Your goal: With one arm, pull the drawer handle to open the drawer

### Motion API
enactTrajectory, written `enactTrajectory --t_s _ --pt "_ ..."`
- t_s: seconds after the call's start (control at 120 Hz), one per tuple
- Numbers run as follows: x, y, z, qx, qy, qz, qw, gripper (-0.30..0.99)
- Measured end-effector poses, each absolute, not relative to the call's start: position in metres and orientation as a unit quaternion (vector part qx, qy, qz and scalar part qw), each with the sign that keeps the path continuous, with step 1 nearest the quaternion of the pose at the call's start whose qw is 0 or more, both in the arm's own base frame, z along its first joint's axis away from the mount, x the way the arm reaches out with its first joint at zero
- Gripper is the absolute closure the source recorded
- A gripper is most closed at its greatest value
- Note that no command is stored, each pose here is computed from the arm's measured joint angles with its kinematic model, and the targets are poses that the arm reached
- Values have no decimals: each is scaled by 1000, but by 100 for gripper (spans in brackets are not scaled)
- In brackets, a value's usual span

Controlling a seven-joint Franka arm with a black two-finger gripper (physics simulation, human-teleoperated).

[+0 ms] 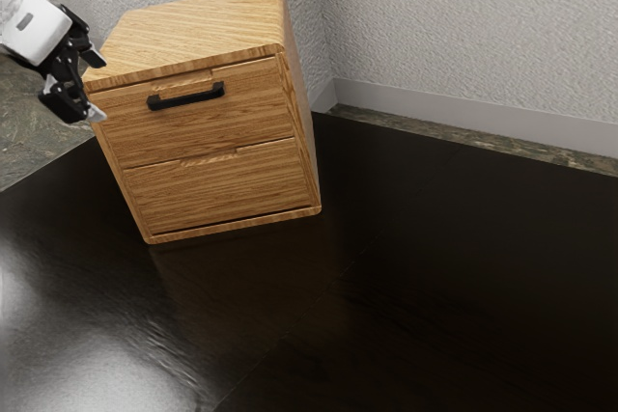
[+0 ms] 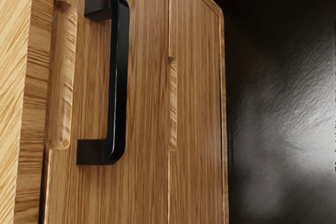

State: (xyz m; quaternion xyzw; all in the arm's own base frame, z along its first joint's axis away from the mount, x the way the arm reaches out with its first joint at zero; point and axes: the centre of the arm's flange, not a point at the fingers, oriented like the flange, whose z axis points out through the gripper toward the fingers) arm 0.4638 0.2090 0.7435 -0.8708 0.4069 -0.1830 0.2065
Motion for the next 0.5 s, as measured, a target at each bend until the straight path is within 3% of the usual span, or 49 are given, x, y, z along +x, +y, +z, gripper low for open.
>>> enactTrajectory --t_s 0.5 --pt "476 206 726 -861 430 -177 206 0"
